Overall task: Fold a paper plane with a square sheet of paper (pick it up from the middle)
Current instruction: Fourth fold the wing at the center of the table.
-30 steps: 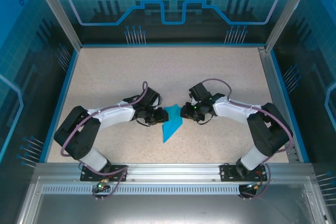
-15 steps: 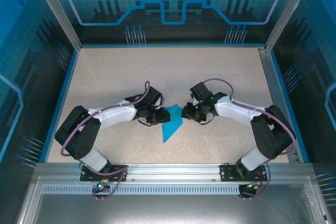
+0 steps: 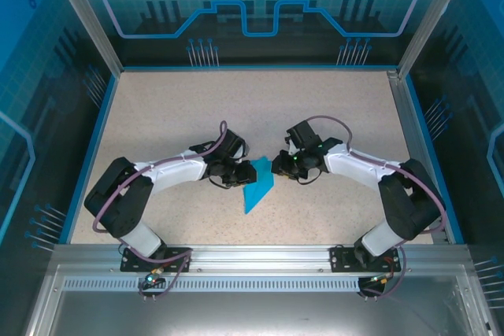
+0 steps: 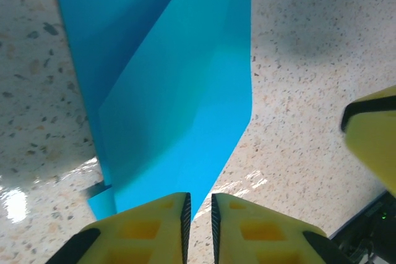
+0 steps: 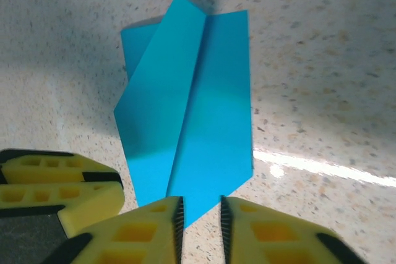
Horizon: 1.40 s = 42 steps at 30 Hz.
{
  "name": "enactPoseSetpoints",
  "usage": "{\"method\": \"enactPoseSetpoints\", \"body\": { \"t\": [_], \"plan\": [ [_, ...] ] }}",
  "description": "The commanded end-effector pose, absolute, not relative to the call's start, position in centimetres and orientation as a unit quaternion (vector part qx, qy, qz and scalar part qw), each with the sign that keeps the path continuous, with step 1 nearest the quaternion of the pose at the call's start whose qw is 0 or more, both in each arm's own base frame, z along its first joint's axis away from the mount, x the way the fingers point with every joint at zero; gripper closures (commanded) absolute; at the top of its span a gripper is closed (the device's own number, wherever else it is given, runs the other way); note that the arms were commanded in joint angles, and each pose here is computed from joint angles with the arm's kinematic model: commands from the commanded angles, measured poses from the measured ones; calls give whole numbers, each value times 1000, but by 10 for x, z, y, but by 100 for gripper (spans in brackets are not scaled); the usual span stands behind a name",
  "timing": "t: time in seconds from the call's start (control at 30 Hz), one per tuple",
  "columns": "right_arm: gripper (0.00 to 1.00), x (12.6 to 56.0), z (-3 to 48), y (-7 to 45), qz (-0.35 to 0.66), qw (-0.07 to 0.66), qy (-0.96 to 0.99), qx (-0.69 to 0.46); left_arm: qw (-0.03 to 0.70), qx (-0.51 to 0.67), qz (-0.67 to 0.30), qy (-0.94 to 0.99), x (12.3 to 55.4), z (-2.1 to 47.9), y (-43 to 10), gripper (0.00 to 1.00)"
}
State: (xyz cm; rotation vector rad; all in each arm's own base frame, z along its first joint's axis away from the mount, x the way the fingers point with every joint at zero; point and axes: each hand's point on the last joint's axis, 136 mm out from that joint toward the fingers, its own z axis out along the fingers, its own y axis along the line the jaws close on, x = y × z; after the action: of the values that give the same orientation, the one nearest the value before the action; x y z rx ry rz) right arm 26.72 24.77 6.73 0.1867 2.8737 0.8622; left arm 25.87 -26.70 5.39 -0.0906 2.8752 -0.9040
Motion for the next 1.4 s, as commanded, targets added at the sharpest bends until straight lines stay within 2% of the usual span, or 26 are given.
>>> {"method": "enactPoseSetpoints", "body": {
  "t": [0.0, 0.2, 0.37, 0.7, 1.03, 1.37],
  "plan": [
    [84, 272, 68, 275, 331, 62, 941, 30, 50, -30, -314, 948, 259, 50, -277, 82],
    [94, 292, 55, 303, 344, 48, 937, 21, 34, -34, -280, 959, 261, 32, -272, 87],
    [95, 308, 46, 318, 354, 48, 934, 18, 31, -32, -269, 962, 259, 22, -268, 88],
    [94, 308, 4, 296, 310, 40, 949, 53, 7, -34, -245, 969, 247, -4, -258, 90],
    [93, 334, -6, 266, 300, 65, 948, 82, -1, -35, -235, 971, 238, -15, -251, 91],
    [90, 351, 14, 261, 329, 83, 938, 75, -3, -31, -234, 972, 238, -12, -251, 91]
  ]
}}
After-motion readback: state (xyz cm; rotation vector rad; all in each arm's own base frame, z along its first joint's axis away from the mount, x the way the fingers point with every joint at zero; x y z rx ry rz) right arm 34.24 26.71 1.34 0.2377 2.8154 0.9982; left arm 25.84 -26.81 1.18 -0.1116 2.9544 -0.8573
